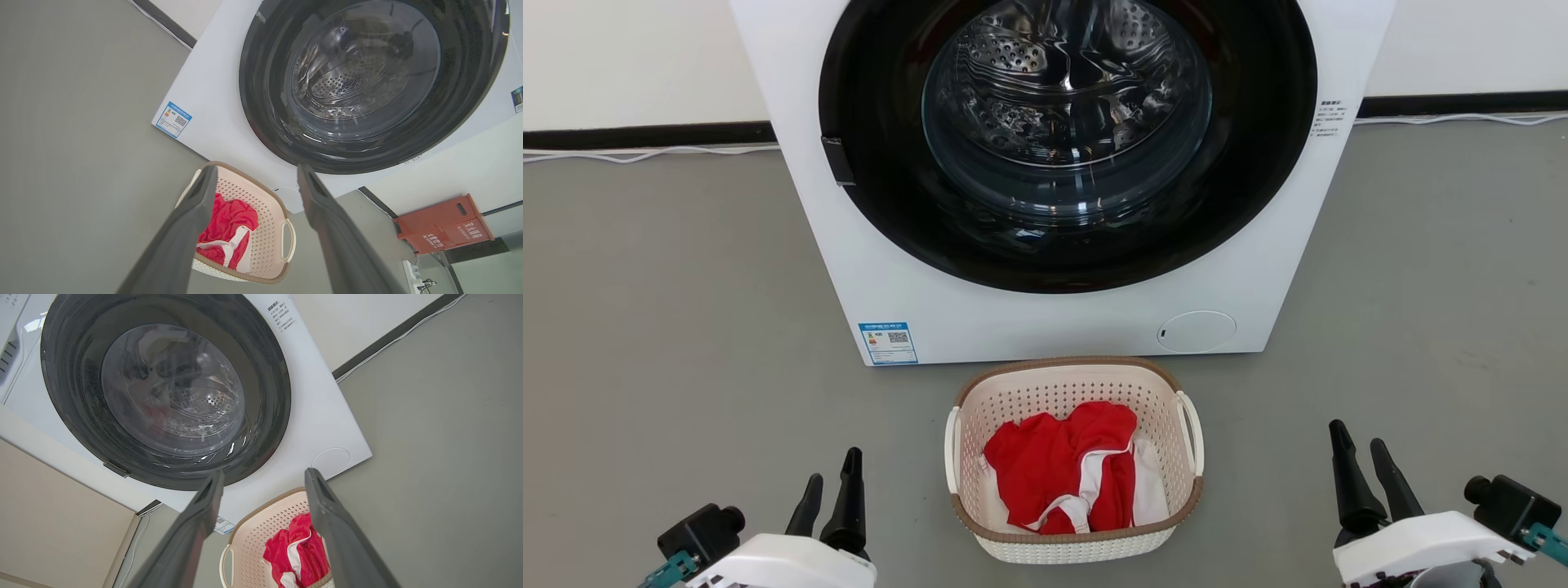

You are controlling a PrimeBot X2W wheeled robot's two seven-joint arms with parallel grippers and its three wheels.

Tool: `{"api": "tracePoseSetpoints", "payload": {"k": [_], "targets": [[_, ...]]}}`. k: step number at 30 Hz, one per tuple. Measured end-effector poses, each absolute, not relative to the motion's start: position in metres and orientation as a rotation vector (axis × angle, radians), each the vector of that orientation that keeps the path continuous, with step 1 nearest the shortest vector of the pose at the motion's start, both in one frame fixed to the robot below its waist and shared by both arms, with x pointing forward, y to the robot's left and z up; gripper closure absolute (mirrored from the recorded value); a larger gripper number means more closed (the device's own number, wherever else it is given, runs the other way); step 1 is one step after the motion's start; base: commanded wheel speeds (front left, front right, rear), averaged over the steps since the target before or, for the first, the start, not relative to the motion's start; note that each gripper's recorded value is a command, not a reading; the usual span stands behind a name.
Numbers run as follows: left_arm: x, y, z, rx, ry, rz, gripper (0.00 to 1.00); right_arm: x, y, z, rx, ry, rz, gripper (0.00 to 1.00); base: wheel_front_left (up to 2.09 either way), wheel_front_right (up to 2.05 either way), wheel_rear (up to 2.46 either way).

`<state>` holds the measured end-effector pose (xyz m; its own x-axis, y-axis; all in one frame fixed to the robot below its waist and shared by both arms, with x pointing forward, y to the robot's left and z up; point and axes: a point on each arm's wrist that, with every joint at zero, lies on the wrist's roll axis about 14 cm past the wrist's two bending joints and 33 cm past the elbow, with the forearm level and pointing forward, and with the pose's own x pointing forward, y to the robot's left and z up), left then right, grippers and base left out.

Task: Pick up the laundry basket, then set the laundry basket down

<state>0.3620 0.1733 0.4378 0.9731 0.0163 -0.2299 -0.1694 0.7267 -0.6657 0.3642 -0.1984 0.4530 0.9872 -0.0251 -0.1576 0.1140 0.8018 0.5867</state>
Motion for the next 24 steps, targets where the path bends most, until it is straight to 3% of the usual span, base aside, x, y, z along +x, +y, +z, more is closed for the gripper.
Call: {"api": "tracePoseSetpoints", "payload": {"k": [24], "targets": [[0.3706,0.165,0.4478,-0.414,0.166,0.035,0.0,0.3599,-0.1972,0.4466,0.33,0.152,-0.033,0.0,0.0,0.0,0.0]]}}
